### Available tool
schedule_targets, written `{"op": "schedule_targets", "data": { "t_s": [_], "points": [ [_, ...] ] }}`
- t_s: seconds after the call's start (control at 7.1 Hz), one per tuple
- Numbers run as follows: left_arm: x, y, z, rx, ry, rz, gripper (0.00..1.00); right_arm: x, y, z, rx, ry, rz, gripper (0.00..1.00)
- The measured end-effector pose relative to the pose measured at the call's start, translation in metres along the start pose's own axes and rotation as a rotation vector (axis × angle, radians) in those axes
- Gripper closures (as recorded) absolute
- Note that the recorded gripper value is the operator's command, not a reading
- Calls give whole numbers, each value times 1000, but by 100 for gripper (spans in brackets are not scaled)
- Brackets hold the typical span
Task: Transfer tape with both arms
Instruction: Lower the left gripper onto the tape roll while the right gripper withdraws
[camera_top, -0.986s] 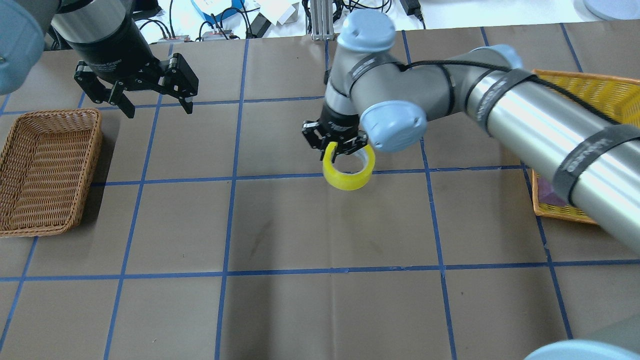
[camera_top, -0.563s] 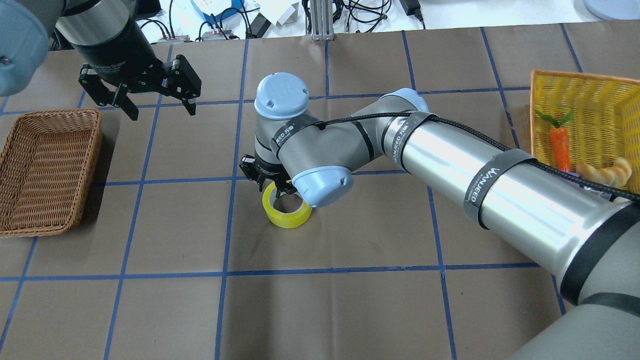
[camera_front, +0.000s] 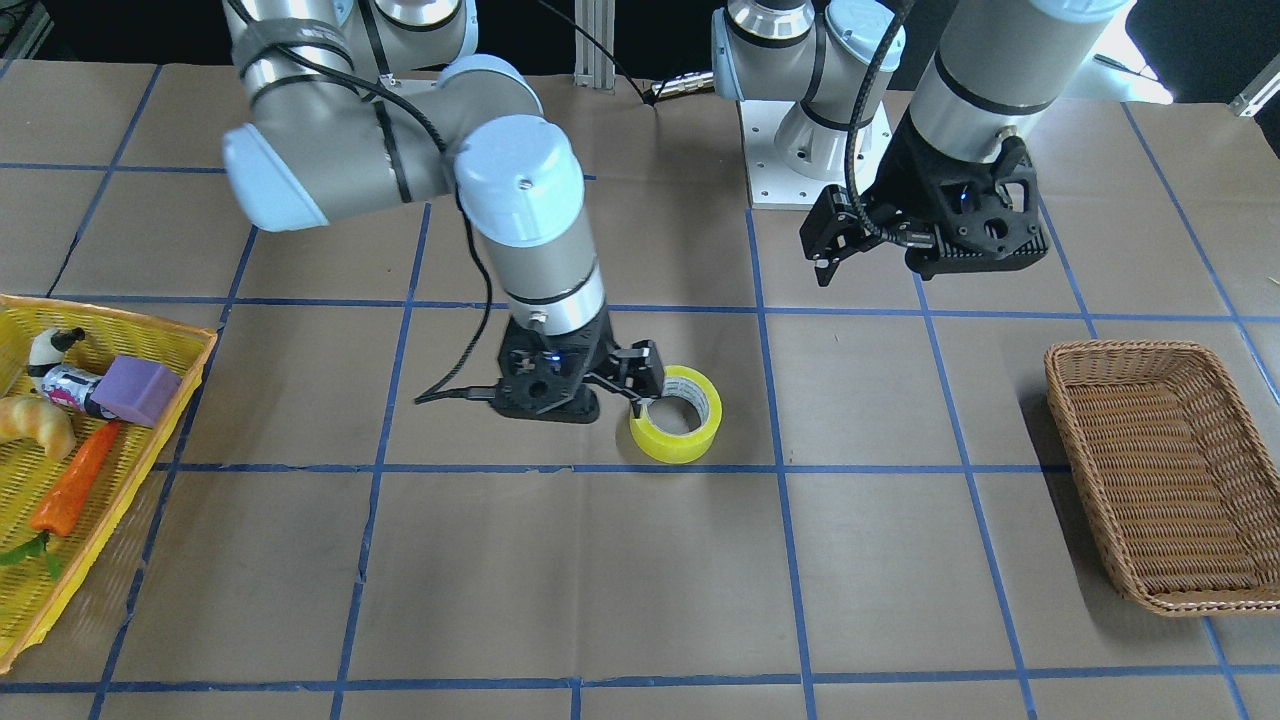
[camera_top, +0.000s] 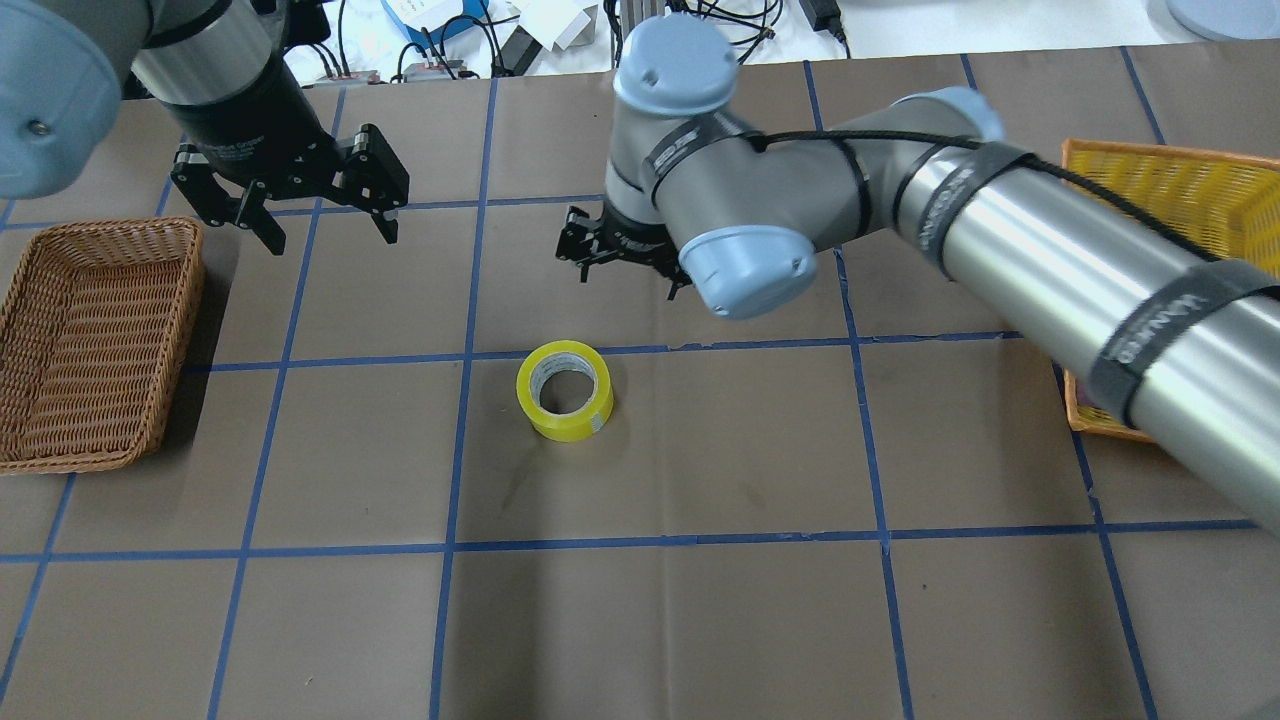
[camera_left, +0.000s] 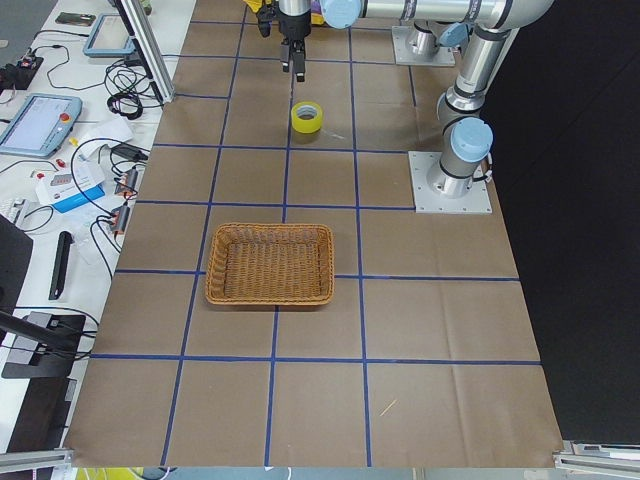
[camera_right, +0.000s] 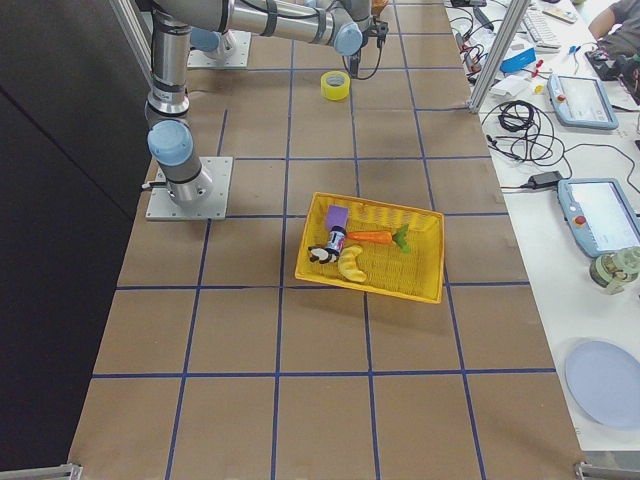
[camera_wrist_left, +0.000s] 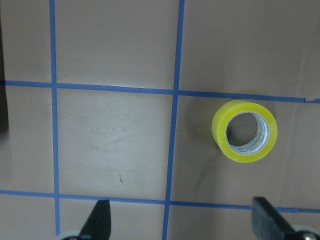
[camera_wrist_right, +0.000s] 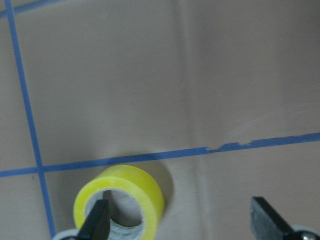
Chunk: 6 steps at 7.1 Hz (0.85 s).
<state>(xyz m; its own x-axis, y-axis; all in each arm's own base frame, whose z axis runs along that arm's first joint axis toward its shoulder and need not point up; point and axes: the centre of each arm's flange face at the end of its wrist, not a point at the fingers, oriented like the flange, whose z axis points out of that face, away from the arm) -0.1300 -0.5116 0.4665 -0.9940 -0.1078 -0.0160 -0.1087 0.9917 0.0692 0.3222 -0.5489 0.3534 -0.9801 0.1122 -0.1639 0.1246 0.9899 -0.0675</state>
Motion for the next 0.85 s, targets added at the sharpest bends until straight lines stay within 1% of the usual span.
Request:
{"op": "schedule_targets", "data": {
  "t_s": [0.14, 0.28, 0.42, 0.56, 0.7, 0.85],
  "points": [
    [7, -4, 38, -24, 0, -66, 0, 46, -14, -41, 7, 28, -53, 0],
    [21, -5, 81, -27, 17, -144, 2, 94, -20, -80, 6, 69, -101, 0],
    [45, 0, 124, -29, 39, -201, 5, 133, -19, -108, -4, 108, -147, 0],
    [70, 7, 167, -23, 49, -229, 5, 155, -15, -121, -19, 128, -183, 0],
    [91, 12, 212, -17, 53, -238, 13, 163, -11, -127, -30, 136, -202, 0],
    [107, 13, 249, -11, 54, -237, 40, 166, -9, -128, -37, 138, -210, 0]
  ]
}}
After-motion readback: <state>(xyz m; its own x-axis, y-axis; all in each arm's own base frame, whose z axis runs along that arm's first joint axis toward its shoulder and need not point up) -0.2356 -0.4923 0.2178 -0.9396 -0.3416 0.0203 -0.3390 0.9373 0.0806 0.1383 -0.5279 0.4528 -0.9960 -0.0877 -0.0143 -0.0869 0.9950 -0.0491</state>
